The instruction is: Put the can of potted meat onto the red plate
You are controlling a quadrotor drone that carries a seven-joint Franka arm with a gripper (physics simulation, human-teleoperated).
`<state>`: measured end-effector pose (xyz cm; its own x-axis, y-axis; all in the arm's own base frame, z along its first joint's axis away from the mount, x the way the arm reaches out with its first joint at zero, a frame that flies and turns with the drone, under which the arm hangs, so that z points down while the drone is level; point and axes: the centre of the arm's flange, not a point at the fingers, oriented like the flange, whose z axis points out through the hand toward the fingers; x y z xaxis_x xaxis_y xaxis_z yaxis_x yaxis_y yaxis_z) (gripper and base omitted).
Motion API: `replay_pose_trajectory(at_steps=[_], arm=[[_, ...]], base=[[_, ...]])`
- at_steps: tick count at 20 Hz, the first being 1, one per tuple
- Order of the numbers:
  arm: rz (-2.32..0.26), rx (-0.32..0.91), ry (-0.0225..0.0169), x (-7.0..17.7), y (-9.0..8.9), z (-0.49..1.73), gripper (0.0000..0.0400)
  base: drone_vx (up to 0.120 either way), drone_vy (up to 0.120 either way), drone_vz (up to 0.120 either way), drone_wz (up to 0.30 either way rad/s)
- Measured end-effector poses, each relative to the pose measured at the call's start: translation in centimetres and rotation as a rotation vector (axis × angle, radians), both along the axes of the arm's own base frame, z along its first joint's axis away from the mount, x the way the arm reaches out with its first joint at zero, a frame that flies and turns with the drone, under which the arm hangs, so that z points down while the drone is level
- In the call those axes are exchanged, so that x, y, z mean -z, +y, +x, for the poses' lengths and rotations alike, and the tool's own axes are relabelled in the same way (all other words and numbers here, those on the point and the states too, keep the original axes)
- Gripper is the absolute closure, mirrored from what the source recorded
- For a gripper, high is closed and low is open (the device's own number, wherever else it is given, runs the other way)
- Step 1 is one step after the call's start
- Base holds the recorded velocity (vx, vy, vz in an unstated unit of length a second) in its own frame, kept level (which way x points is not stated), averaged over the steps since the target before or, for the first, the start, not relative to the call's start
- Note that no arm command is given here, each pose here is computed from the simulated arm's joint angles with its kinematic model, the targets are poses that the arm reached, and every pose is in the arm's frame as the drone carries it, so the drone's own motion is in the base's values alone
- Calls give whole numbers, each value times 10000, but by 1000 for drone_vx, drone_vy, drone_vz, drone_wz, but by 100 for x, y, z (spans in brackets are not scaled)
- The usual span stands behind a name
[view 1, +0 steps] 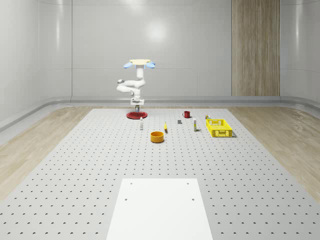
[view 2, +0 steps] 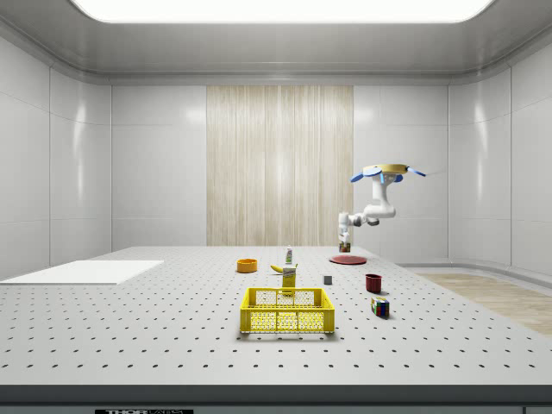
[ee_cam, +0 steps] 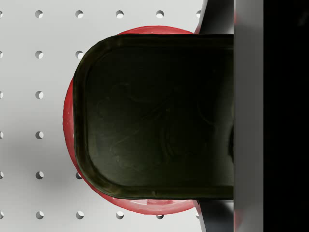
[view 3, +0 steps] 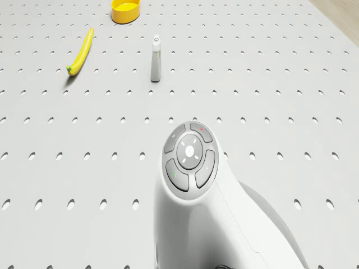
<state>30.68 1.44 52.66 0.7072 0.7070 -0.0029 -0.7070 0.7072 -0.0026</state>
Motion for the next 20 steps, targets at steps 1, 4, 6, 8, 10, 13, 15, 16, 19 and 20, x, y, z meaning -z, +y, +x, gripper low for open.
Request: replay_pose_trajectory(at_steps=[1, 4, 6, 8, 10, 13, 15, 16, 19, 20], arm=[[0, -1, 0, -43, 0, 0, 115], [0, -1, 0, -182, 1, 0, 116], [-1, -1, 0, -276, 1, 0, 115], [-1, -2, 0, -348, 1, 0, 115], [-1, -5, 1, -400, 0, 0, 67], [20, -7, -7, -416, -2, -1, 32], [30, -7, -11, -375, -3, -1, 19], [34, -7, -12, -346, -3, -1, 15], [42, -7, -14, -279, -3, -1, 7], [44, -6, -15, -264, -3, -1, 5]], base=[[0, 0, 0, 0], [0, 0, 0, 0], [0, 0, 0, 0], [0, 0, 0, 0], [0, 0, 0, 0], [0, 0, 0, 0], [0, 0, 0, 0], [0, 0, 0, 0], [0, 0, 0, 0], [0, 0, 0, 0]])
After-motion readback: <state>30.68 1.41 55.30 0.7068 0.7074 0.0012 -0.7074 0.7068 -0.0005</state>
